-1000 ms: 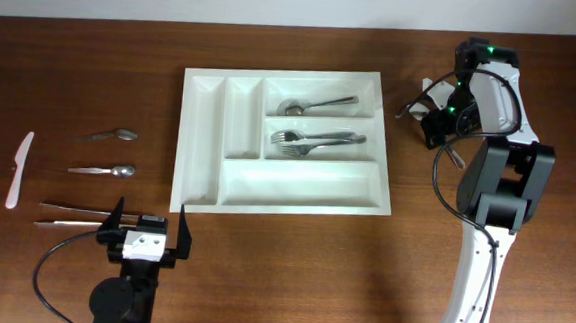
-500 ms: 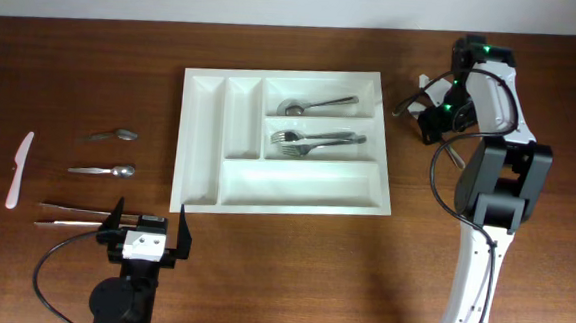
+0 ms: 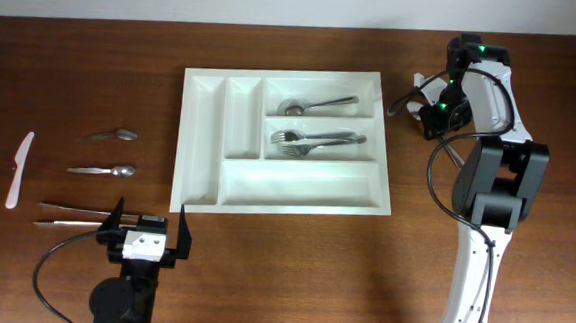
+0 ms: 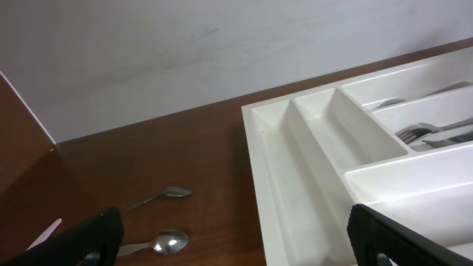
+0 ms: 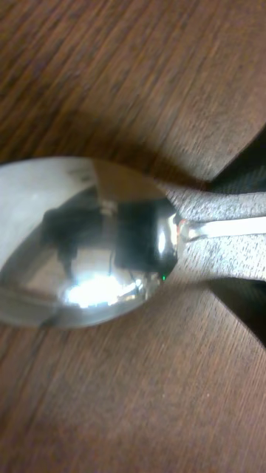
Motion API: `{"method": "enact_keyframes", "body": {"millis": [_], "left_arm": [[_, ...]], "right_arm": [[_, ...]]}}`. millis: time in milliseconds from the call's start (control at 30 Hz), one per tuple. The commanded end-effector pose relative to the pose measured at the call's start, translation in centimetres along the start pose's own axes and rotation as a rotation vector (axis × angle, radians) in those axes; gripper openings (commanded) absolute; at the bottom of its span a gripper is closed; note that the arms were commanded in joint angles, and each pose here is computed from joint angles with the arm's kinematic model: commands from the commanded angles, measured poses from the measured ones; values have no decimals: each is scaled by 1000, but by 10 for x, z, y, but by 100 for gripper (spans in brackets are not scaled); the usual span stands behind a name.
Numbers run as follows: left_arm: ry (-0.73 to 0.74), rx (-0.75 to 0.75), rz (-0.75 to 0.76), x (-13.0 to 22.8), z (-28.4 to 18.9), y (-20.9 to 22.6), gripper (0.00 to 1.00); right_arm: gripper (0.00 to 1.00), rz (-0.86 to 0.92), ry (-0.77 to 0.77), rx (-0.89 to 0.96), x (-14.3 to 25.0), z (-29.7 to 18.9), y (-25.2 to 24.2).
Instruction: Pack container
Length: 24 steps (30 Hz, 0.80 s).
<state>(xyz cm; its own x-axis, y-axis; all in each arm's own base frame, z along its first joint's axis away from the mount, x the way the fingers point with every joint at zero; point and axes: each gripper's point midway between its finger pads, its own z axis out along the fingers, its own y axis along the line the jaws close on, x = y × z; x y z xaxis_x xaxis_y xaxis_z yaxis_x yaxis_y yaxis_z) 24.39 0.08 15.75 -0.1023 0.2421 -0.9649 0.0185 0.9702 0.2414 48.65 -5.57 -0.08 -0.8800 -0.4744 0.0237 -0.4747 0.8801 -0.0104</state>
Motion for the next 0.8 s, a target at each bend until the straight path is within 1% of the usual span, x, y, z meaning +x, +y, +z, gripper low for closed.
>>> {"method": "enact_keyframes", "body": {"millis": [0, 133, 233, 333, 533, 667, 767], "left_arm": [[1, -7, 12, 2, 0, 1, 99], [1, -7, 12, 2, 0, 1, 99], [1, -7, 12, 2, 0, 1, 99], [1, -7, 12, 2, 0, 1, 99], [1, -7, 11, 2, 0, 1, 99], [1, -7, 11, 2, 0, 1, 99], [1, -7, 11, 2, 0, 1, 99]], "right_arm": [[28, 6, 49, -13, 6, 21, 6], [19, 5, 47, -12, 6, 21, 6], [16, 21, 42, -8, 5, 21, 5], [4, 51, 33, -4, 2, 22, 4], [4, 83, 29, -3, 2, 21, 4], [4, 158, 15, 7, -2, 16, 1], [4, 232, -30, 30, -12, -1, -6]]}}
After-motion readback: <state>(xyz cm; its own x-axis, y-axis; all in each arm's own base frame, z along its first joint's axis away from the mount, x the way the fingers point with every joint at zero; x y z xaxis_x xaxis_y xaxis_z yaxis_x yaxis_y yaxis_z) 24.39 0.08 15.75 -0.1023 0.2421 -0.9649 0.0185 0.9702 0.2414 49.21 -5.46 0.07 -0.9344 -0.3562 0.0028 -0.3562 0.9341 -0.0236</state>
